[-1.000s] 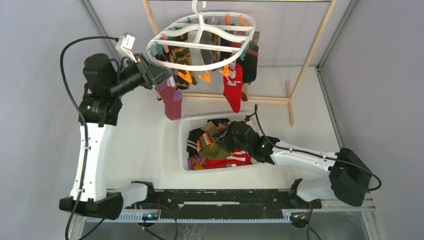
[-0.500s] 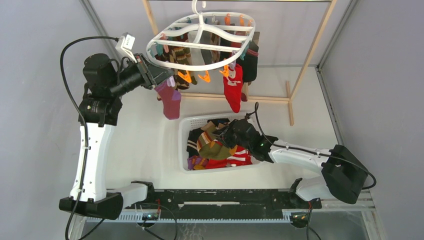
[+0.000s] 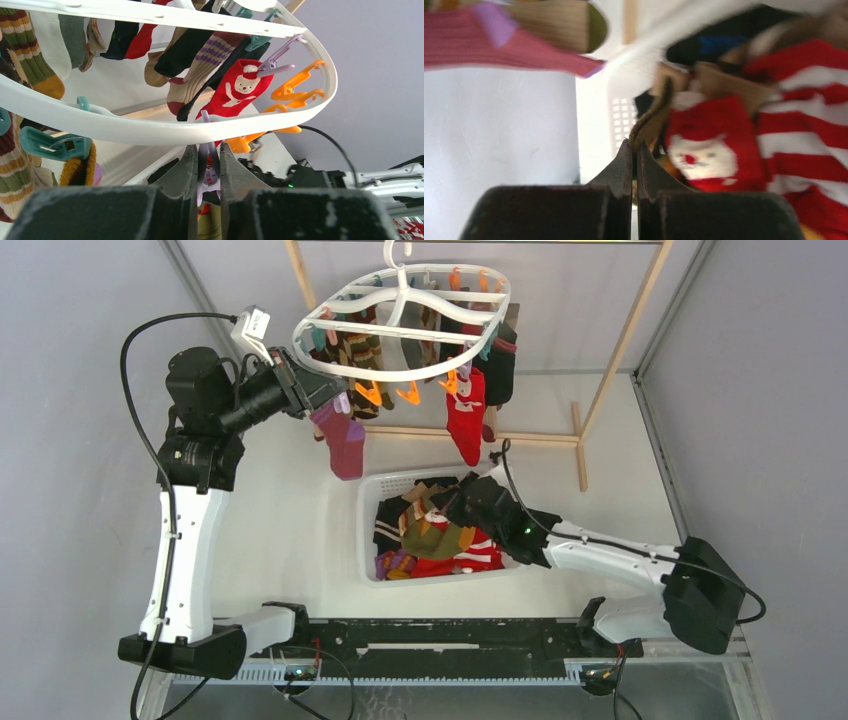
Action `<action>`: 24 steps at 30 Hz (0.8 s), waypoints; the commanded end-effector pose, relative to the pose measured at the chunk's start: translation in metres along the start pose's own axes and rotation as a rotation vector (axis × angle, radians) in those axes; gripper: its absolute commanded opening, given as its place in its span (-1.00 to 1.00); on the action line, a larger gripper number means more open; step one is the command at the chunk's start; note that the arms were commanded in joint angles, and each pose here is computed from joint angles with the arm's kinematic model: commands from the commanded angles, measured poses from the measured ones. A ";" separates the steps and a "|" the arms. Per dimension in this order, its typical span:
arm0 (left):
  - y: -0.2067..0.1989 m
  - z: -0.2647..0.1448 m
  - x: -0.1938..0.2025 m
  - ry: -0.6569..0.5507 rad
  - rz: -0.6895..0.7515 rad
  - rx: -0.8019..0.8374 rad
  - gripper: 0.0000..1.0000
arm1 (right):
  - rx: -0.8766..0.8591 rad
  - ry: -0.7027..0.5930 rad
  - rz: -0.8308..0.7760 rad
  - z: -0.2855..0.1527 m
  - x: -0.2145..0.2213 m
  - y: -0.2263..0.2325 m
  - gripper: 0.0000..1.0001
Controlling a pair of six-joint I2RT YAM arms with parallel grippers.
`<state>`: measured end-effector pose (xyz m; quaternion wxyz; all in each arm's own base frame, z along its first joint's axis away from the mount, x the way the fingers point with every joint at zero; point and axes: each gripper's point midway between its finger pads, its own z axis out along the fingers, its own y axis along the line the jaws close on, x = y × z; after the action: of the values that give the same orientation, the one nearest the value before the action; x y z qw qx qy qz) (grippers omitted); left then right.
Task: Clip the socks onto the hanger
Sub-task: Pick up the sock from the bin, then clamp the sock onto the hanger.
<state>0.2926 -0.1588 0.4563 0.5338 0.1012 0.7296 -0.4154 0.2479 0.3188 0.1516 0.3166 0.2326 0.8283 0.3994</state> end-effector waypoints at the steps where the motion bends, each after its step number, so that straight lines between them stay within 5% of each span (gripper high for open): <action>1: -0.010 -0.006 -0.004 -0.020 0.011 0.019 -0.84 | -0.217 -0.245 -0.405 -0.048 -0.033 0.095 -1.00; 5: -0.003 -0.004 0.000 -0.013 -0.026 -0.013 -0.88 | -0.247 -0.368 -0.701 -0.070 -0.033 0.121 -1.00; 13: 0.017 0.003 0.011 -0.007 -0.060 -0.087 -0.91 | -0.286 -0.387 -1.022 -0.070 -0.030 0.164 -1.00; 24: 0.022 0.013 0.017 0.006 -0.075 -0.105 -0.91 | -0.343 -0.407 -1.169 -0.055 -0.017 0.225 -1.00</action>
<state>0.3073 -0.1574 0.4305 0.5213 0.0556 0.7543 -0.3953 0.2513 0.3978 0.3388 0.6468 -0.2148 0.6925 0.2367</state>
